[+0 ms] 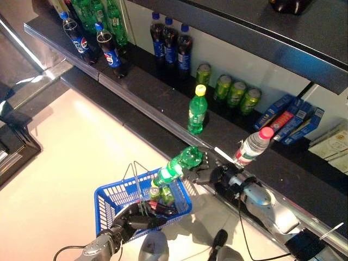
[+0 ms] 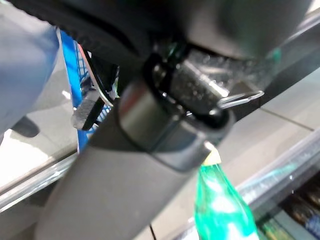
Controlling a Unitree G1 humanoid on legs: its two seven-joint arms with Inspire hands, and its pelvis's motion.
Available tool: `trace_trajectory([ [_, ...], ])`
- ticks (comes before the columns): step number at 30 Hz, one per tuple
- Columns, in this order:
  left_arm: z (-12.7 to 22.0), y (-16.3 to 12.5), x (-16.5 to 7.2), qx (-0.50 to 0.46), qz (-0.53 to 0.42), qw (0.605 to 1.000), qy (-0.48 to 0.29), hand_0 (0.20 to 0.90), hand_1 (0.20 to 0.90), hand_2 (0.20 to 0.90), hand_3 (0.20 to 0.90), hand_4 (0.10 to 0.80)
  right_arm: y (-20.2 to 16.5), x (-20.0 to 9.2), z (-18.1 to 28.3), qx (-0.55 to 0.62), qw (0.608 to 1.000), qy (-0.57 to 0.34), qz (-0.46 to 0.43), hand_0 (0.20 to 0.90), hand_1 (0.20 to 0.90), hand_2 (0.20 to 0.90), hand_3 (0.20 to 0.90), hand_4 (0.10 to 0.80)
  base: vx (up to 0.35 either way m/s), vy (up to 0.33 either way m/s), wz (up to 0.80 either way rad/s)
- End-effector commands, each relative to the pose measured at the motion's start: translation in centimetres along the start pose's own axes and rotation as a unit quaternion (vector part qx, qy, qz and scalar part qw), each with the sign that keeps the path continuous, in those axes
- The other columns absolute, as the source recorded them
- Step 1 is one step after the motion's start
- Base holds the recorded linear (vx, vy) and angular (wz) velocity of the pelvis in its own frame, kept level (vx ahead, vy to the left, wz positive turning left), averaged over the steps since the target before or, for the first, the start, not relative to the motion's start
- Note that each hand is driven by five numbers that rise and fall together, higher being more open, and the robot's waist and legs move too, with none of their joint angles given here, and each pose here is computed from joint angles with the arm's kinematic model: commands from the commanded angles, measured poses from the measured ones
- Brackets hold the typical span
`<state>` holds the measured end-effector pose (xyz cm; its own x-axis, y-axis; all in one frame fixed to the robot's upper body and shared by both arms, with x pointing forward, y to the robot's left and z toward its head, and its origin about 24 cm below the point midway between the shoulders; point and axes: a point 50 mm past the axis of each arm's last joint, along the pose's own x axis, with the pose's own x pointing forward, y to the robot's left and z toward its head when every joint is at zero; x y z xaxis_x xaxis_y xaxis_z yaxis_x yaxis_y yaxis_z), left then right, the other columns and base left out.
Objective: Pick up the drink and place into the basket.
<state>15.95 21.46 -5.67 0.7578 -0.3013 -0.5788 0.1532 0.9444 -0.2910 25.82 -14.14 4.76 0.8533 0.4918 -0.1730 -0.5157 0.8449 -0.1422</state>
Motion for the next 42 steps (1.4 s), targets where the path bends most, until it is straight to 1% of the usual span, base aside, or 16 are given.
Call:
trace_trajectory([
  [1, 11.4, -7.4, -1.6, 0.042, -0.255, 0.929, -0.265, 0.300, 0.300, 0.300, 0.200, 0.100, 1.9, 1.9, 8.2, -0.006, 0.976, -0.212, 0.050, 0.300, 0.300, 0.300, 0.200, 0.100, 0.034, 0.006, 0.09],
  [7, 12.7, -9.0, -2.1, 0.019, -0.316, 0.906, -0.280, 0.300, 0.300, 0.300, 0.200, 0.100, 2.4, 3.2, 7.3, -0.008, 0.981, -0.186, 0.043, 0.300, 0.300, 0.300, 0.200, 0.100, 0.014, 0.011, 0.09],
  [9, 13.2, -9.4, -2.5, 0.009, -0.345, 0.893, -0.289, 0.300, 0.300, 0.300, 0.200, 0.100, 2.4, 3.7, 6.5, -0.007, 0.986, -0.164, 0.037, 0.300, 0.300, 0.300, 0.200, 0.100, 0.018, 0.020, 0.10],
  [15, 14.0, -10.9, -3.5, 0.012, -0.416, 0.858, -0.302, 0.300, 0.300, 0.300, 0.200, 0.100, 2.8, 4.7, 4.0, -0.008, 0.994, -0.109, 0.028, 0.300, 0.300, 0.300, 0.200, 0.100, 0.014, 0.019, 0.12],
  [18, 14.2, -11.5, -3.7, 0.018, -0.437, 0.846, -0.304, 0.300, 0.300, 0.300, 0.200, 0.100, 3.1, 5.2, 3.0, -0.012, 0.996, -0.086, 0.027, 0.300, 0.300, 0.300, 0.200, 0.100, 0.022, 0.029, 0.06],
  [21, 14.5, -11.9, -3.9, 0.029, -0.456, 0.835, -0.306, 0.300, 0.300, 0.300, 0.200, 0.100, 3.6, 5.7, 2.1, 0.009, 0.998, -0.056, 0.033, 0.300, 0.300, 0.300, 0.200, 0.100, 0.011, 0.029, 0.15],
  [26, 14.8, -12.2, -4.0, 0.038, -0.468, 0.827, -0.309, 0.300, 0.300, 0.300, 0.200, 0.100, 4.4, 6.4, 1.2, 0.047, 0.998, -0.032, 0.039, 0.300, 0.300, 0.300, 0.200, 0.100, 0.001, 0.004, 0.15],
  [32, 14.9, -12.3, -4.3, 0.049, -0.481, 0.820, -0.306, 0.300, 0.300, 0.300, 0.200, 0.100, 5.3, 7.0, 0.0, 0.014, 0.998, 0.009, 0.053, 0.300, 0.300, 0.300, 0.200, 0.100, -0.002, -0.007, 0.12],
  [37, 15.1, -12.6, -4.3, 0.060, -0.490, 0.817, -0.299, 0.300, 0.300, 0.300, 0.200, 0.100, 5.4, 7.5, -1.7, -0.002, 0.995, 0.083, 0.051, 0.300, 0.300, 0.300, 0.200, 0.100, 0.003, -0.028, 0.07],
  [40, 15.1, -12.8, -4.2, 0.067, -0.494, 0.816, -0.293, 0.300, 0.300, 0.300, 0.200, 0.100, 5.5, 7.6, -3.6, 0.021, 0.985, 0.162, 0.057, 0.300, 0.300, 0.300, 0.200, 0.100, 0.005, -0.041, 0.16],
  [42, 15.1, -12.8, -4.2, 0.070, -0.496, 0.815, -0.291, 0.300, 0.300, 0.300, 0.200, 0.100, 5.4, 7.7, -3.9, 0.025, 0.982, 0.176, 0.057, 0.300, 0.300, 0.300, 0.200, 0.100, 0.004, -0.042, 0.06],
])
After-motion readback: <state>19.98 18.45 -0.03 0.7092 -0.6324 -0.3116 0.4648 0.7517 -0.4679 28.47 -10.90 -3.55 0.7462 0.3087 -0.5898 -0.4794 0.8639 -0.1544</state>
